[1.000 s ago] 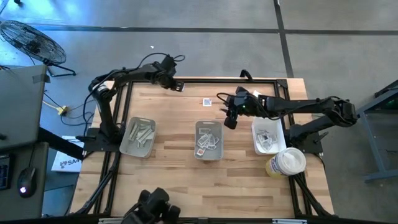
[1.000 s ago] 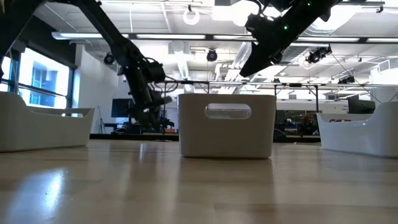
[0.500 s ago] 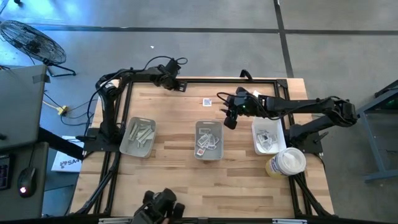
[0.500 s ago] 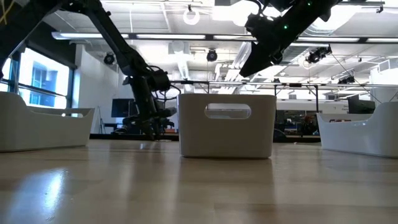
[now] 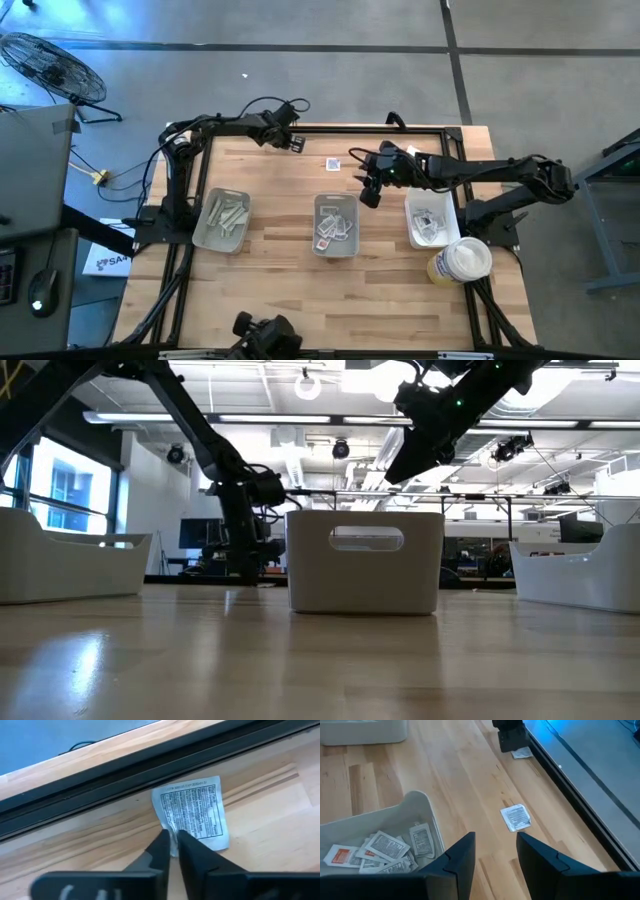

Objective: Pick & Place First Aid Supplies
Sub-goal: Put the alcohol pad into the white bin

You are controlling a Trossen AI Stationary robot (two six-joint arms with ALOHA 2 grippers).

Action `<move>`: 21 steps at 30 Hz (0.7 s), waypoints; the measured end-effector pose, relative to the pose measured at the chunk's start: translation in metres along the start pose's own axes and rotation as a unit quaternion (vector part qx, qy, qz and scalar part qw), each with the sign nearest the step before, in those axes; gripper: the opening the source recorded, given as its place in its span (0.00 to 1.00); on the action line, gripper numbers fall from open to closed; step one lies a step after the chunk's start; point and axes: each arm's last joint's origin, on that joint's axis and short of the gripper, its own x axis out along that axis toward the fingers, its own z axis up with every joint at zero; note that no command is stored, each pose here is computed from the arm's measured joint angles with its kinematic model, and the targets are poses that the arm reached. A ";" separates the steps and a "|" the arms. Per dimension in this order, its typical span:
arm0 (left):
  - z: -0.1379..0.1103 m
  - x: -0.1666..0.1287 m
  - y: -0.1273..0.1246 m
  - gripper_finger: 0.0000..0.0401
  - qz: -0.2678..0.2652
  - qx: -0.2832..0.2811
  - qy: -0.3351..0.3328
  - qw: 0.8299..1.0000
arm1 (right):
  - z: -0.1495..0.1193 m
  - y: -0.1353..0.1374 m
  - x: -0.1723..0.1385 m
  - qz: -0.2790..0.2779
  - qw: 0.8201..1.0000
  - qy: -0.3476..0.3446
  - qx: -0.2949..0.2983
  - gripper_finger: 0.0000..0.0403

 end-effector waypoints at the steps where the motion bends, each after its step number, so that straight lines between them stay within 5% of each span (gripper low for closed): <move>1: 0.000 0.000 0.000 0.05 0.001 0.000 0.000 1.000 | 0.000 0.000 0.000 0.002 1.000 0.000 0.003 0.34; 11: -0.002 -0.010 -0.002 0.01 0.016 0.018 -0.004 1.000 | 0.000 0.001 0.000 0.022 1.000 0.003 0.007 0.34; 21: -0.028 -0.089 -0.033 0.00 0.091 0.111 -0.030 0.989 | -0.001 0.001 0.000 0.022 1.000 0.005 0.006 0.34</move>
